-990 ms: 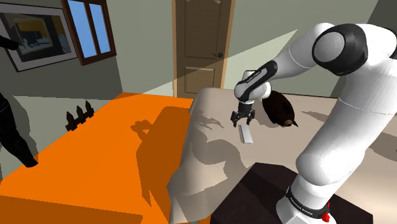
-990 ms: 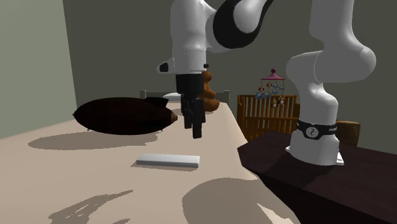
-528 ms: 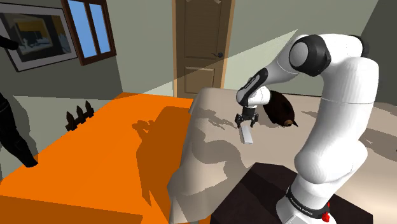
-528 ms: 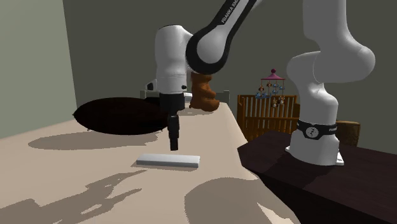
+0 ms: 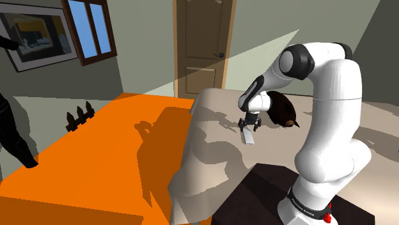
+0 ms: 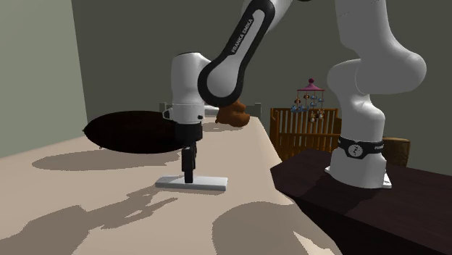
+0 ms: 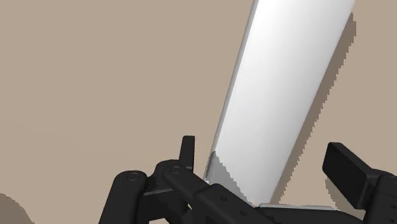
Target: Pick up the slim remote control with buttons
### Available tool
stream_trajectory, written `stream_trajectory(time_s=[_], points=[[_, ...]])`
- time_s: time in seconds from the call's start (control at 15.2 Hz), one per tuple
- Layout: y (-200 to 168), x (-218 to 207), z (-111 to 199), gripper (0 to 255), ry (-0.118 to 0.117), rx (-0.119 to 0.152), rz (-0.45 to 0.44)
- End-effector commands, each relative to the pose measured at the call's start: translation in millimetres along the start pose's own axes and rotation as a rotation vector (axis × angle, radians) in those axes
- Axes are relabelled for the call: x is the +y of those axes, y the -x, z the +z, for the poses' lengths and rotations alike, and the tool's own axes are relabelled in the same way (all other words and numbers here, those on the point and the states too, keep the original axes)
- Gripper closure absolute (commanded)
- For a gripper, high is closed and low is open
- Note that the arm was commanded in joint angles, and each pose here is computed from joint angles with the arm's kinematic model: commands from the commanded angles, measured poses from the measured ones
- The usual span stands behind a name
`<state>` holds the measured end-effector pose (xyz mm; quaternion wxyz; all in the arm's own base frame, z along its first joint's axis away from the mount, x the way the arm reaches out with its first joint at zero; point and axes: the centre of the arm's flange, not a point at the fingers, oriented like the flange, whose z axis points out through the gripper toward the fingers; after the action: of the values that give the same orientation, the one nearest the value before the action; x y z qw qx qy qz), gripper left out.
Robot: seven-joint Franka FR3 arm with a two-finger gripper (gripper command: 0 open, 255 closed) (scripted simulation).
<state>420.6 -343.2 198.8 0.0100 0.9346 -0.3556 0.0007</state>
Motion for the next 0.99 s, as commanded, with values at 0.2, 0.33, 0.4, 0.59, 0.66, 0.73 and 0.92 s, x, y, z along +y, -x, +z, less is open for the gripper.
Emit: stream_trajectory(time_s=[0.2,0.33,0.4,0.59,0.66,0.73,0.92], points=[[-0.3,-0.7,19.0,0,0.000,0.000,0.000],[0.7,-1.2,18.9,255,0.000,0.000,0.000],[0.6,-1.0,18.7,255,0.000,0.000,0.000],[0.5,-1.1,19.0,255,0.000,0.000,0.000],[0.5,-1.2,19.1,255,0.000,0.000,0.000],[0.3,-1.3,19.0,255,0.000,0.000,0.000],[-0.3,-0.6,13.7,255,0.000,0.000,0.000]])
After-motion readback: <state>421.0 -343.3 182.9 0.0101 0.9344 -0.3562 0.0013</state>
